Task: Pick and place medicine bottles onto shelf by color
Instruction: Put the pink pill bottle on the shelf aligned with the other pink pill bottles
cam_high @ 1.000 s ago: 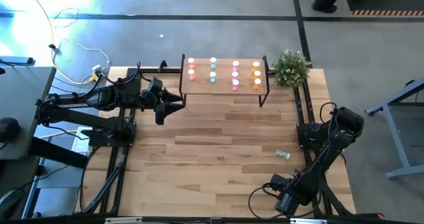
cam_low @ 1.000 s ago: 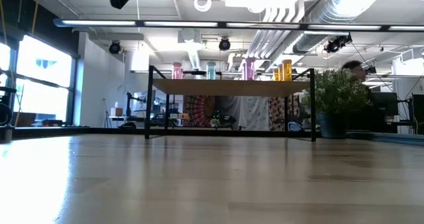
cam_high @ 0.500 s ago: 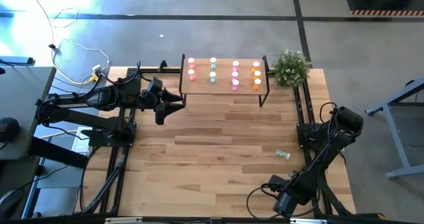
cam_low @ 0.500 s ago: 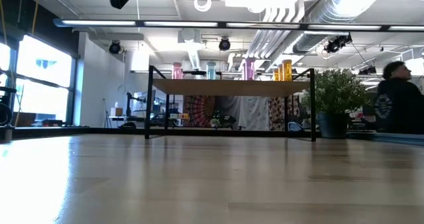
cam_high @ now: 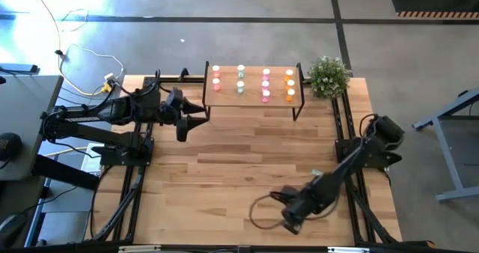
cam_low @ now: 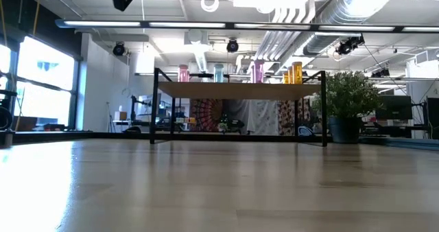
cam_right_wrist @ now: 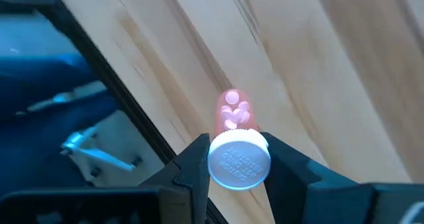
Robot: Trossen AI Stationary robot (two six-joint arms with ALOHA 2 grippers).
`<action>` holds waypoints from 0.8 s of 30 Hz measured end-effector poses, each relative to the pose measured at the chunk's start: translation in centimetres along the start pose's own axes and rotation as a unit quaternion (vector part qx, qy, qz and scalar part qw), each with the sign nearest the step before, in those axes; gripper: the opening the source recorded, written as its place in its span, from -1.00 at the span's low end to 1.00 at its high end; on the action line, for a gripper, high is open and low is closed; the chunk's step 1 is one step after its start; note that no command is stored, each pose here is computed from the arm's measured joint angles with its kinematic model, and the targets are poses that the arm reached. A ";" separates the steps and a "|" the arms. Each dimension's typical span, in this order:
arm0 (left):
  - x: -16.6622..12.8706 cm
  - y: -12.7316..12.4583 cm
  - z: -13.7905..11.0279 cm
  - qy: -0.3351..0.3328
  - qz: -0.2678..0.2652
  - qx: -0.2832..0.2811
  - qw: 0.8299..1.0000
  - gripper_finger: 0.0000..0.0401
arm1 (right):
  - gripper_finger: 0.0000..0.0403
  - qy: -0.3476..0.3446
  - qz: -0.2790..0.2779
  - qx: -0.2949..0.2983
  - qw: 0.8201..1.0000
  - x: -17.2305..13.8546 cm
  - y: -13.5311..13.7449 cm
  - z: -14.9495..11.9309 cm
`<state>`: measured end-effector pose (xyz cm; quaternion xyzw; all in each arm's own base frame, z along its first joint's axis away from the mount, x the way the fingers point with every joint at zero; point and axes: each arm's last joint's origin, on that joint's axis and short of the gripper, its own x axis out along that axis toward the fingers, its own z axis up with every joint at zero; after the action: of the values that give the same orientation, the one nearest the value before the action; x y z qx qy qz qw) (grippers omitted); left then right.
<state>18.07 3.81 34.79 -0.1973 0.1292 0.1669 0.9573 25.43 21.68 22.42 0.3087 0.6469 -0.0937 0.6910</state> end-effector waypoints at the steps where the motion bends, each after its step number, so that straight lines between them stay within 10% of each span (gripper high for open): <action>1: 0.0 0.0 -0.1 0.003 0.003 0.000 1.000 0.15 | -0.48 -0.006 0.008 0.000 1.000 -0.5 0.1 0.8; 24: 4.2 -3.7 -3.3 0.117 -0.107 0.049 0.986 0.21 | -0.48 -0.175 0.119 0.006 0.977 -11.1 -0.8 13.9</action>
<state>22.71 0.37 31.80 -0.1809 0.2262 0.0333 0.9566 35.01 10.43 32.35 0.3664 0.4743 -0.0672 0.7977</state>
